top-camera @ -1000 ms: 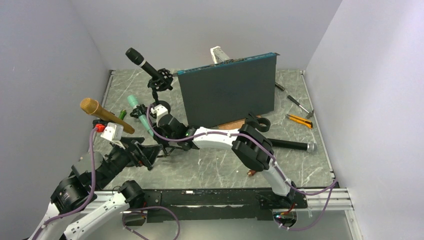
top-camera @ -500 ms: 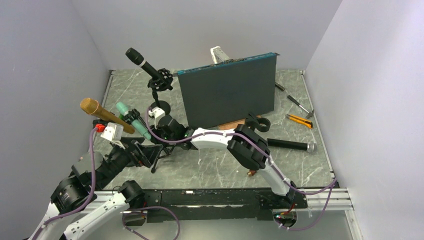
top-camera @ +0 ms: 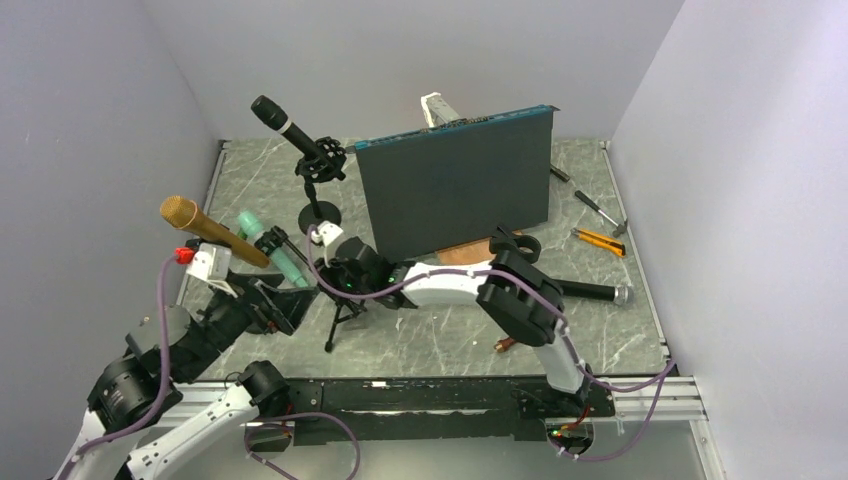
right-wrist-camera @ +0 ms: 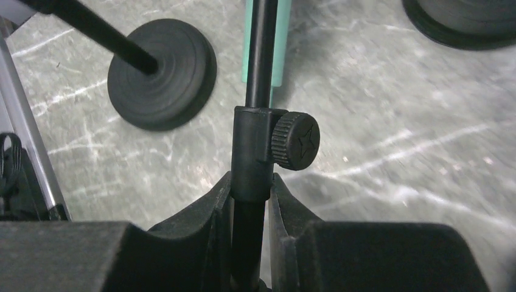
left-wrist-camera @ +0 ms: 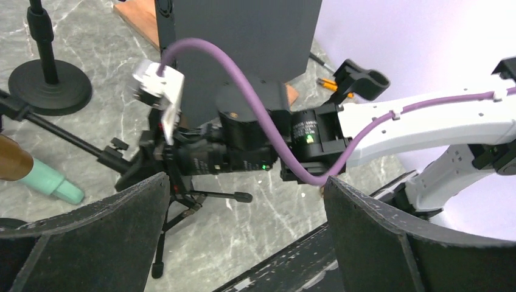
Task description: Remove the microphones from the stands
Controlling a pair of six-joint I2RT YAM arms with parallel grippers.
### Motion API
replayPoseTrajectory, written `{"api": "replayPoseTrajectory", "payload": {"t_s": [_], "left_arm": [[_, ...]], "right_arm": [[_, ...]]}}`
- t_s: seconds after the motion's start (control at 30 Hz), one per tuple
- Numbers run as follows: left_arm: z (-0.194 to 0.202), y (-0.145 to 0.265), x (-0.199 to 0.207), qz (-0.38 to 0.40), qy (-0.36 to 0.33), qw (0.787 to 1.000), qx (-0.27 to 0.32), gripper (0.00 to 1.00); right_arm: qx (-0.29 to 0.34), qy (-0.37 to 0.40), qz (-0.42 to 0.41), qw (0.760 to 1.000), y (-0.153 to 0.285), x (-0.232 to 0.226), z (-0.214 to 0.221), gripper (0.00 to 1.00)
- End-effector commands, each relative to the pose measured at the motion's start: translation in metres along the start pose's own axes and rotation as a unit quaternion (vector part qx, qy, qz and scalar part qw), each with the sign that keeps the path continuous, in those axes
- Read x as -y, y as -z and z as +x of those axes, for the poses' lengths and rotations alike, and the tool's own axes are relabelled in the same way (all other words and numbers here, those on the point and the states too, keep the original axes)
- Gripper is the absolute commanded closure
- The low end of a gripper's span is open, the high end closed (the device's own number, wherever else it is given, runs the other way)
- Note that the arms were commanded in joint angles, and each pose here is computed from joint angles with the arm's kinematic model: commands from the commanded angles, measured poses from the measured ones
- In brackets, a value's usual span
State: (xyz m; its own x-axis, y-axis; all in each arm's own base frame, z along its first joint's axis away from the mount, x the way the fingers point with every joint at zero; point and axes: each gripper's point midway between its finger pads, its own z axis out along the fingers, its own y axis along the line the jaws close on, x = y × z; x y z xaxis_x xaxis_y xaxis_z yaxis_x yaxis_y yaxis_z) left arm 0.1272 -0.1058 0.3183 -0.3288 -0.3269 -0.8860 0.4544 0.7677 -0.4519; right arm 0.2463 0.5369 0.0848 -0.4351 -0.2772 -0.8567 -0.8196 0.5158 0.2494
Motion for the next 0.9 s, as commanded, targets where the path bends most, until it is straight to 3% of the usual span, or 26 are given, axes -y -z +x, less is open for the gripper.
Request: {"api": "replayPoseTrajectory", "payload": {"t_s": [0.0, 0.17, 0.4, 0.53, 0.67, 0.87], "left_arm": [[-0.026, 0.001, 0.012, -0.011, 0.059, 0.998, 0.013, 0.01], [-0.020, -0.013, 0.002, -0.095, 0.104, 0.989, -0.039, 0.03], [-0.007, -0.033, -0.011, -0.149, 0.153, 0.976, -0.039, 0.01], [0.006, -0.051, -0.020, -0.183, 0.153, 0.970, -0.046, 0.01], [0.012, -0.063, -0.044, -0.253, 0.145, 0.956, -0.032, 0.08], [0.007, -0.088, -0.046, -0.274, 0.126, 0.953, -0.030, 0.11]], "right_arm": [[0.179, 0.031, -0.002, 0.983, 0.053, -0.011, -0.096, 1.00], [0.214, 0.026, -0.003, 0.976, 0.072, -0.010, -0.098, 1.00], [0.275, 0.016, 0.000, 0.961, 0.110, -0.011, -0.109, 1.00], [0.291, 0.028, -0.001, 0.956, 0.130, -0.017, -0.112, 1.00], [0.298, 0.044, -0.006, 0.954, 0.145, -0.028, -0.114, 1.00], [0.305, 0.060, 0.000, 0.951, 0.155, -0.039, -0.115, 1.00]]}}
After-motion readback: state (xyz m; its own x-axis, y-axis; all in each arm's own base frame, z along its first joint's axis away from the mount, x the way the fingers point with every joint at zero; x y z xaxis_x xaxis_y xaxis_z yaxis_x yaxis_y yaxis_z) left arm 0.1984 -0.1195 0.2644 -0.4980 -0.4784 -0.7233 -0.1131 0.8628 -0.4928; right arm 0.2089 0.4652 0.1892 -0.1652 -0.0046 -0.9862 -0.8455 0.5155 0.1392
